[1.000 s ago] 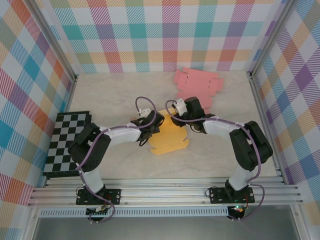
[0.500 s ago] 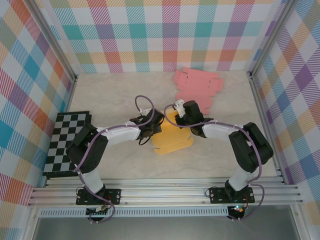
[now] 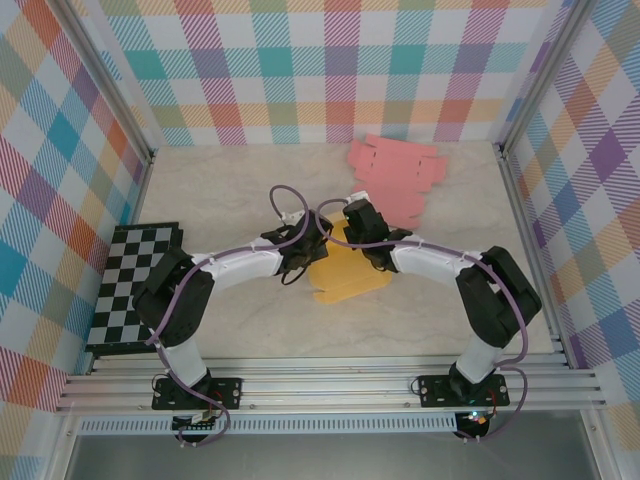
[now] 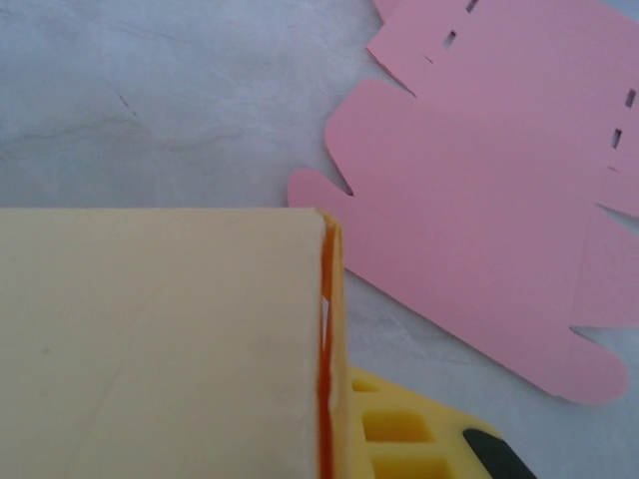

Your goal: Fold the paper box

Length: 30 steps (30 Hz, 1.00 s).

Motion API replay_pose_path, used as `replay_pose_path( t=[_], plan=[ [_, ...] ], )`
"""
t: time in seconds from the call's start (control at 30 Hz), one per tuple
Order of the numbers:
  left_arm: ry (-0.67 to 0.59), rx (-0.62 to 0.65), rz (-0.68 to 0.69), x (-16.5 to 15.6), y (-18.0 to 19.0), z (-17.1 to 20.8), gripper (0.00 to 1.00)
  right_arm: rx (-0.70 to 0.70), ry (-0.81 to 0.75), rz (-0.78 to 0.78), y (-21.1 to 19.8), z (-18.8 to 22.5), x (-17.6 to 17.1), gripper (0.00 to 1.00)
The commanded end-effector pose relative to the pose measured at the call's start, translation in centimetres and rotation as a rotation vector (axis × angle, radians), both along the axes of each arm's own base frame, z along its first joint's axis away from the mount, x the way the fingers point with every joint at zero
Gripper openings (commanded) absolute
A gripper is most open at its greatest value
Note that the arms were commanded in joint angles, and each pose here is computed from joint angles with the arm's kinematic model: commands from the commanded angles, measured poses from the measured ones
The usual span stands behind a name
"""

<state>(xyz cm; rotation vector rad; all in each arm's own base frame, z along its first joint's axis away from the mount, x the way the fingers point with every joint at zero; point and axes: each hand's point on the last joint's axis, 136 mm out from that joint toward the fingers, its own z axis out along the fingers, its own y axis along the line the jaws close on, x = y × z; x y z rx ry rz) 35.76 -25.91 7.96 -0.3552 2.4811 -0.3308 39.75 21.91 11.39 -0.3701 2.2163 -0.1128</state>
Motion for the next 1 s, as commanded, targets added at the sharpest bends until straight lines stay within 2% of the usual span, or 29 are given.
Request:
replay_pose_path(
  t=[0.0, 0.17, 0.3, 0.43, 0.63, 0.83, 0.97],
  plan=[
    [0.047, 0.048, 0.067, -0.8, 1.3, -0.9, 0.0, -0.117, -0.001, -0.234, -4.7, -0.7, 0.3, 0.13],
    [0.052, 0.053, 0.067, -0.8, 1.3, -1.1, 0.0, -0.086, -0.008, -0.238, -4.3, -0.4, 0.4, 0.25],
    [0.057, 0.078, 0.069, -0.9, 1.7, -1.5, 0.0, 0.069, 0.027, -0.065, -1.1, 0.4, -0.4, 0.36],
    [0.067, 0.096, 0.071, -1.0, 1.9, -2.1, 0.0, 0.175, 0.063, 0.093, 1.3, 2.1, -1.6, 0.38],
    [0.067, 0.107, 0.076, -0.9, 2.1, -2.4, 0.0, 0.258, 0.086, 0.275, 3.2, 5.0, -4.3, 0.43],
    [0.059, 0.122, 0.064, -0.7, 2.1, -2.4, 0.0, 0.291, 0.06, 0.345, 2.8, 7.6, -6.1, 0.47],
    [0.021, 0.139, 0.027, -0.5, 2.1, -2.1, 0.0, 0.346, 0.12, 0.318, 1.9, 7.6, -6.0, 0.47]
  ],
)
